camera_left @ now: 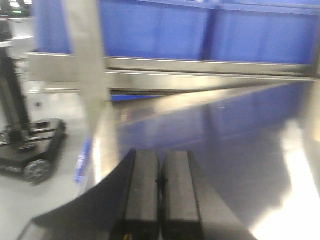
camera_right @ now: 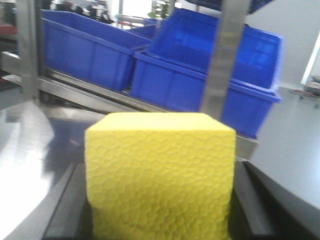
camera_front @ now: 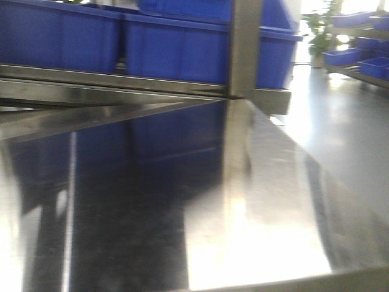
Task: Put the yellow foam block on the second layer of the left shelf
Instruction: 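Drive the base to the blue bin shelf holding the cube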
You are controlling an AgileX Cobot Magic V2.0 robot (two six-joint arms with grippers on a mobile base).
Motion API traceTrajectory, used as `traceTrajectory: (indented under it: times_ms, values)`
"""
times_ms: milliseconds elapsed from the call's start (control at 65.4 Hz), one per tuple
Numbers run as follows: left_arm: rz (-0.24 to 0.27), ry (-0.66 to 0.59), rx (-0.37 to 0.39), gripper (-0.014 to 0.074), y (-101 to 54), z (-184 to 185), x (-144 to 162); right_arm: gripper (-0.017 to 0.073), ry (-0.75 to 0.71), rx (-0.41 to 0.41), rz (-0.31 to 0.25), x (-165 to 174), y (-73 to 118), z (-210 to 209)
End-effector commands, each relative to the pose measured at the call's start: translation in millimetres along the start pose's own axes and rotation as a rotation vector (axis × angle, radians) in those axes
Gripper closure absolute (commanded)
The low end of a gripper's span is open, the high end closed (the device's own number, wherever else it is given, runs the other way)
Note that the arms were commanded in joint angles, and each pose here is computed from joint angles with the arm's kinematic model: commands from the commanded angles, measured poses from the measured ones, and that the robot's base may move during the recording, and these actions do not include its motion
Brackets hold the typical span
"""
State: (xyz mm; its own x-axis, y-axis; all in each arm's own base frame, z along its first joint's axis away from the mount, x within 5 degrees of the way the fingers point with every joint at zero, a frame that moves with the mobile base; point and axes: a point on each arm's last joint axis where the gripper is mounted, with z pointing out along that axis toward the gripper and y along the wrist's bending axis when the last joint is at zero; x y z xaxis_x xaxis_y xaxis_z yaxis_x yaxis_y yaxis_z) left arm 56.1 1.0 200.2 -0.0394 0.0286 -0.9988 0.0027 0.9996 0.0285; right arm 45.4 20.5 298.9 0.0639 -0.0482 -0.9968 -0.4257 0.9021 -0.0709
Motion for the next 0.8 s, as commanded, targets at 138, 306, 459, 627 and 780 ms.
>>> traceTrajectory:
  times_ms: [138, 306, 459, 627, 780]
  values:
    - [-0.007, -0.071, 0.018, 0.0457, -1.8, 0.1, 0.4, 0.0455, -0.112, 0.008, -0.016, -17.1, -0.9, -1.5]
    - [-0.007, -0.071, 0.018, 0.0457, -1.8, 0.1, 0.4, 0.0455, -0.112, 0.008, -0.016, -17.1, -0.9, -1.5]
    - [-0.007, -0.071, 0.018, 0.0457, -1.8, 0.1, 0.4, 0.0455, -0.112, 0.008, -0.016, -17.1, -0.9, -1.5]
    - [-0.007, -0.071, 0.018, 0.0457, -1.8, 0.1, 0.4, 0.0455, -0.112, 0.008, -0.016, -17.1, -0.9, -1.5]
    - [-0.007, -0.071, 0.018, 0.0457, -1.8, 0.1, 0.4, 0.0455, -0.112, 0.008, -0.016, -17.1, -0.9, -1.5]
